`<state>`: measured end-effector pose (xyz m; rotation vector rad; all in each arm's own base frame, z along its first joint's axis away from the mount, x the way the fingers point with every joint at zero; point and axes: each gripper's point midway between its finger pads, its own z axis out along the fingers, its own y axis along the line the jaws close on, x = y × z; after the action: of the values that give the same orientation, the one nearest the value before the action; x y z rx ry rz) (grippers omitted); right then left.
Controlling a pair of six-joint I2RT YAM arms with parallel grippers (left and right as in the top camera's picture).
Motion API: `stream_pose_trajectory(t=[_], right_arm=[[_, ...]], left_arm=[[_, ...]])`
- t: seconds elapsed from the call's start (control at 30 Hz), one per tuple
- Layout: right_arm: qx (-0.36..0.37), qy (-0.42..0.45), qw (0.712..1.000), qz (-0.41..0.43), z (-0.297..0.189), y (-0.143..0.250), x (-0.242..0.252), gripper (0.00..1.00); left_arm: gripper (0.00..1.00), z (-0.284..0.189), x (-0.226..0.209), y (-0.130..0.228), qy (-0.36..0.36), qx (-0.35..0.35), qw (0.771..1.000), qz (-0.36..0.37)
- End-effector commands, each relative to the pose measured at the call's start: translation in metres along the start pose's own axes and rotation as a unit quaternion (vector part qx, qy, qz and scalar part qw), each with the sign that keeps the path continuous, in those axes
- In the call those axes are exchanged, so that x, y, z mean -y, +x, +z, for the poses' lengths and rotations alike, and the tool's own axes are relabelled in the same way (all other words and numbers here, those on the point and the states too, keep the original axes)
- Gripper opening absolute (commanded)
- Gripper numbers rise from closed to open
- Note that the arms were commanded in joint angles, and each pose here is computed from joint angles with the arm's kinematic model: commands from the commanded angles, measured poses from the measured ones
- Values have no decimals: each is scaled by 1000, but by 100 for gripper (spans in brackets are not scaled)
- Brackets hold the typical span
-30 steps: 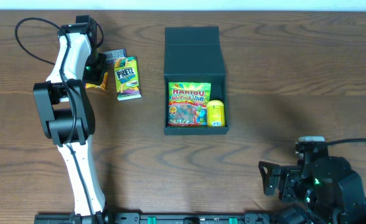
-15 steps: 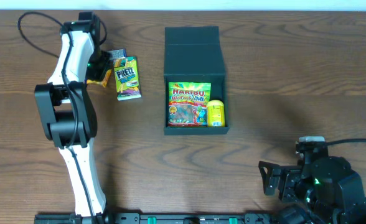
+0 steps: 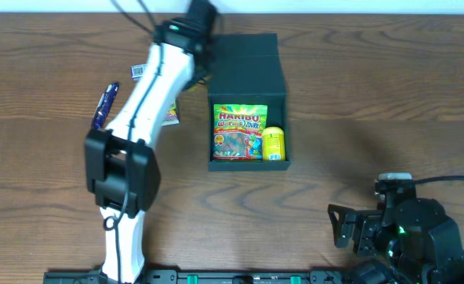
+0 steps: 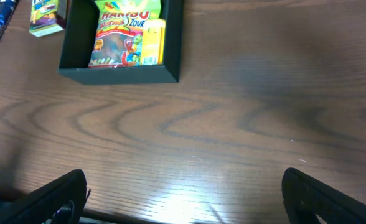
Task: Pack container
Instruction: 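Lift the Le-Mond pack and carry it right into the box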
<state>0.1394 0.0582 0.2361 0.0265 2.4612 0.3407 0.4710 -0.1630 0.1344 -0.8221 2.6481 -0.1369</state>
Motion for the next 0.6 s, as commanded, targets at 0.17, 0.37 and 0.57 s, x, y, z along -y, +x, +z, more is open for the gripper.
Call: stream_pose_trajectory(t=[0.17,0.37,0.57], right_arm=[[6,1,1000,-4,-3,-2,0,99],[6,1,1000,-4,-3,-2,0,99],[5,1,1000,-4,-3,-2,0,99]], left_arm=[[6,-22,73,58,85,4,995,50],[6,-33,98,96,110,11,975,193],[6,-24,114,134,118,12,938,326]])
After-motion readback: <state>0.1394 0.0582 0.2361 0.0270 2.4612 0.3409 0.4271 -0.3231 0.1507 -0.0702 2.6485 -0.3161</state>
